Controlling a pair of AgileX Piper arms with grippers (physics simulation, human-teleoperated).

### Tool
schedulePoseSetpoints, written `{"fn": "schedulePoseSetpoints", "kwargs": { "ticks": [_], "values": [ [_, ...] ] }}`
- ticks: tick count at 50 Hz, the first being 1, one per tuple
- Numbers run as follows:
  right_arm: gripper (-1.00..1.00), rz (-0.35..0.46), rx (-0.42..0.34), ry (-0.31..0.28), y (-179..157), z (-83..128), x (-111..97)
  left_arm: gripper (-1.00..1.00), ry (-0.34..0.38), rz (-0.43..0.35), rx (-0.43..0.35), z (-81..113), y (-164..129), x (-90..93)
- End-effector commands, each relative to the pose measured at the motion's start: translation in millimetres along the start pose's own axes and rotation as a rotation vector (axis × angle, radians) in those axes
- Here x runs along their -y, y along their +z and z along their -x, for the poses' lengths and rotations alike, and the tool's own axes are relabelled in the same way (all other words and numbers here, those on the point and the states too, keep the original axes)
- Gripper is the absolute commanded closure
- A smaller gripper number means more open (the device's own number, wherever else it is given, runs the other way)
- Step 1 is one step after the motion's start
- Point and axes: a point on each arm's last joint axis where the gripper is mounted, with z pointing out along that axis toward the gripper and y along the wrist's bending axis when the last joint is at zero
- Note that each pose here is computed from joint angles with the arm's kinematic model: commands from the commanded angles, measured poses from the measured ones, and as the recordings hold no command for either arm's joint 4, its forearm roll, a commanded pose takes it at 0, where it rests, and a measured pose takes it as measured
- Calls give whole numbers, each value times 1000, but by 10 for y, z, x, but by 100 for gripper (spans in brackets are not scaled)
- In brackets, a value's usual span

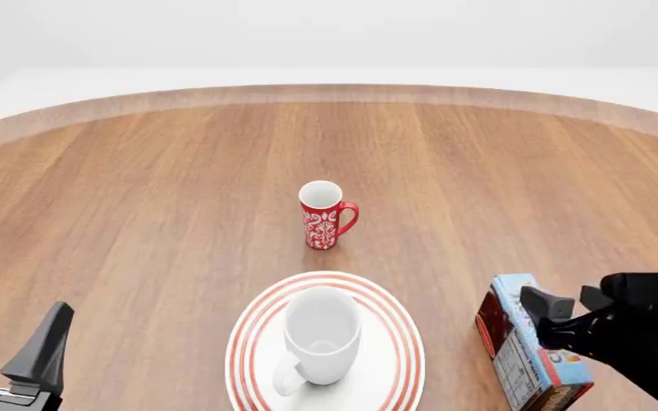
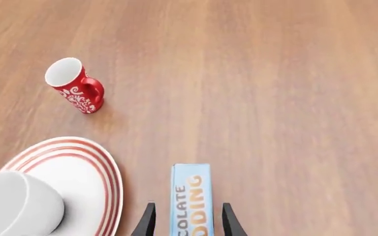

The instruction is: Pick up the white mug and put it on the plate, and put the chocolate pudding to the right of the plate.

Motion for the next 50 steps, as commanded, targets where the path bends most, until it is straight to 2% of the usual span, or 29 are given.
{"fn": "schedulePoseSetpoints", "kwargs": {
  "ticks": [1, 6, 11, 12, 16, 19, 24, 25, 26, 27, 33, 37, 50],
  "values": [
    [-100, 9, 83, -8, -342, 246, -29, -100, 0, 0, 0, 0, 0, 0],
    [-100, 5, 145, -34, -578, 373, -36, -100, 0, 0, 0, 0, 0, 0],
    [-100, -19, 267, -88, -1024, 505, -36, -100, 0, 0, 0, 0, 0, 0],
    [-100, -19, 267, -88, -1025, 504, -36, -100, 0, 0, 0, 0, 0, 0],
    [-100, -39, 343, -100, -1275, 523, -37, -100, 0, 0, 0, 0, 0, 0],
    [-100, -89, 424, -151, -1535, 487, -38, -100, 2, -3, 4, 4, 0, 1],
    [-100, -132, 488, -192, -1687, 375, -42, -100, 4, -2, 5, 4, 0, 1],
    [-100, -172, 546, -238, -1830, 309, -59, -100, 5, -3, 5, 5, 0, 2],
    [-100, -172, 546, -238, -1831, 306, -59, -100, 5, -3, 5, 5, 0, 2],
    [-100, -200, 616, -269, -1986, 375, -88, -100, 5, -3, 6, 6, 0, 1],
    [-100, -228, 711, -310, -2175, 470, -126, -100, 6, -1, 16, 15, 0, 1],
    [-100, -250, 761, -323, -2267, 515, -148, -100, 10, -1, 17, 16, 0, 1],
    [-100, -377, 949, -286, -2819, 650, -361, -100, 25, -4, 30, 27, 0, 2]
  ]
}}
